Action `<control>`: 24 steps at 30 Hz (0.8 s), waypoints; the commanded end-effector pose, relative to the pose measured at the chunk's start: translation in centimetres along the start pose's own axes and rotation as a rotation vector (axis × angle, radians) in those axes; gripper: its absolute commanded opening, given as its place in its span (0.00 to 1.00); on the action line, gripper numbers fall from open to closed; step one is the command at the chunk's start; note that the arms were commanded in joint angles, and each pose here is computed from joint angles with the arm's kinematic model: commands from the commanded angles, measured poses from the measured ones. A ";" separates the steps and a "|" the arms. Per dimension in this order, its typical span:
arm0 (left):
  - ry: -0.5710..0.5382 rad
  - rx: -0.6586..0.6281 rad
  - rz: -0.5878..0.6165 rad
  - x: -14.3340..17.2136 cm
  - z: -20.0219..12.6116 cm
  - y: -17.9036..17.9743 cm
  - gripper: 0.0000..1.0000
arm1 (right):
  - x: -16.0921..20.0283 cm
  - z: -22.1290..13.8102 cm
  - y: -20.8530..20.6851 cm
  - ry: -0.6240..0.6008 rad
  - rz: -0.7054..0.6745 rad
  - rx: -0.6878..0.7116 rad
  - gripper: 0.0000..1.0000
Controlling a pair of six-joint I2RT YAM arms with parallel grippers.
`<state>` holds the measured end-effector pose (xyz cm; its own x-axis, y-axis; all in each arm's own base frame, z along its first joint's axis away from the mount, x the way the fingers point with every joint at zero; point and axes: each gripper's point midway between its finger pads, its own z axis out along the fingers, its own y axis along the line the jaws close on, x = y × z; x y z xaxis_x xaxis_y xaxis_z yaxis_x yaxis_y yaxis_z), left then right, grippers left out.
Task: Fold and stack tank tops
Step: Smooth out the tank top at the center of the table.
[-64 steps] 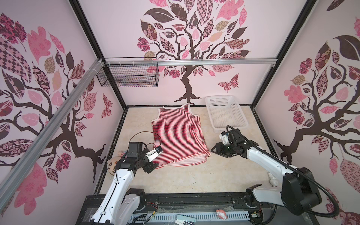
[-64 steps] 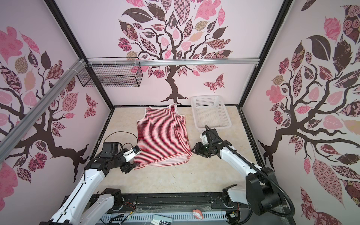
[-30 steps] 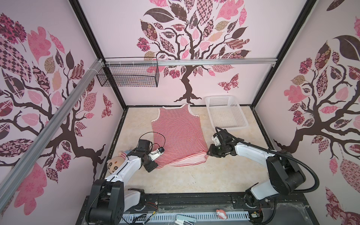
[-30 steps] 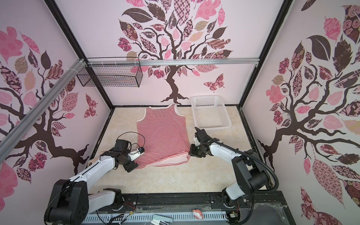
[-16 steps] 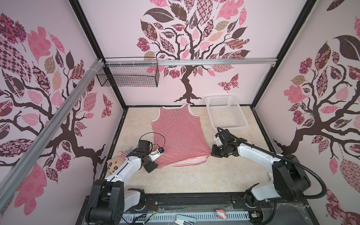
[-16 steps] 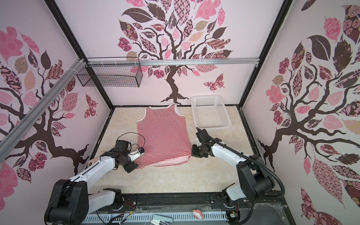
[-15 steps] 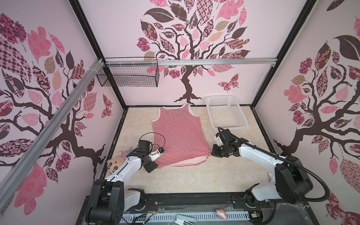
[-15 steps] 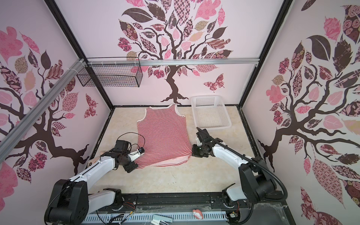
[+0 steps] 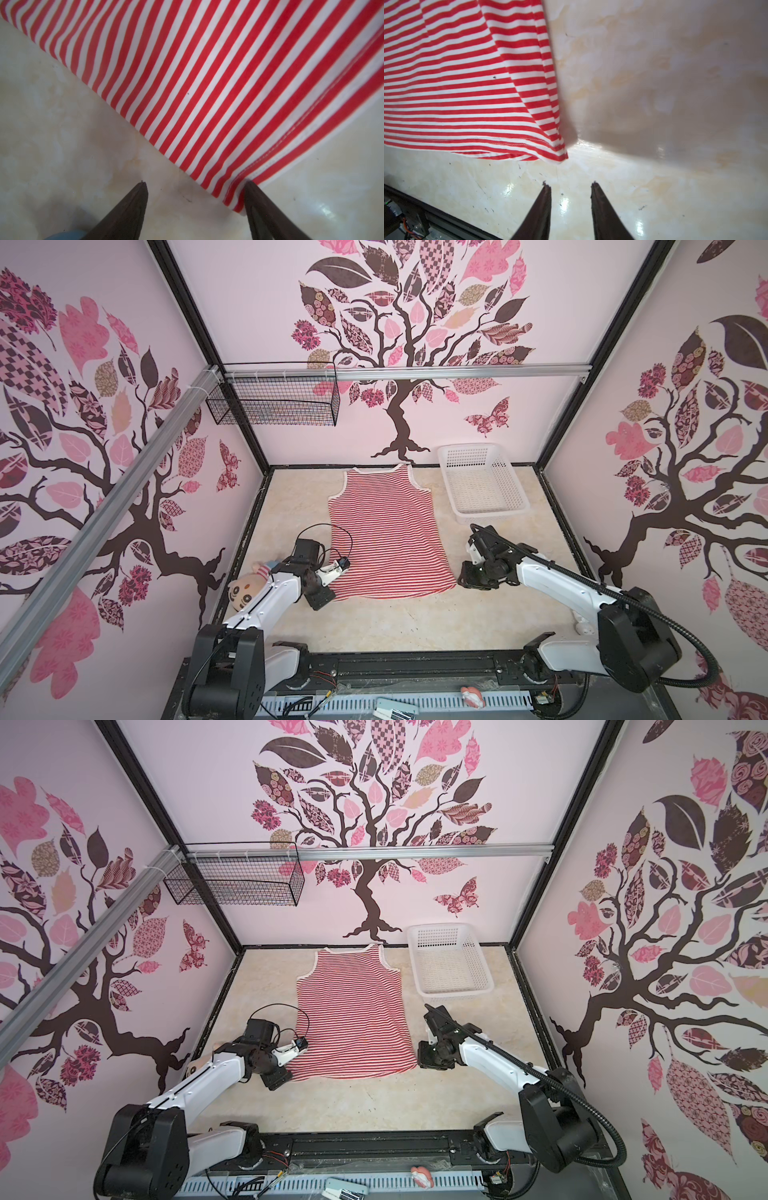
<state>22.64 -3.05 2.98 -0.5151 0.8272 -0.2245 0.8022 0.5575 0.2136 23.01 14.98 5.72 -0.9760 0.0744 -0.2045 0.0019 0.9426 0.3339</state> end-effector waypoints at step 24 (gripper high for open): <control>0.077 -0.010 0.013 0.3 2.0 0.9 0.79 | 0.3 5.3 -1.1 0.088 0.019 0.039 0.47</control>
<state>25.80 -3.71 2.29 -0.5599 0.7955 -0.2316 0.7717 0.6024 0.2037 25.80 17.54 2.27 -0.9824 0.0827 -0.1672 0.0114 0.9213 0.3887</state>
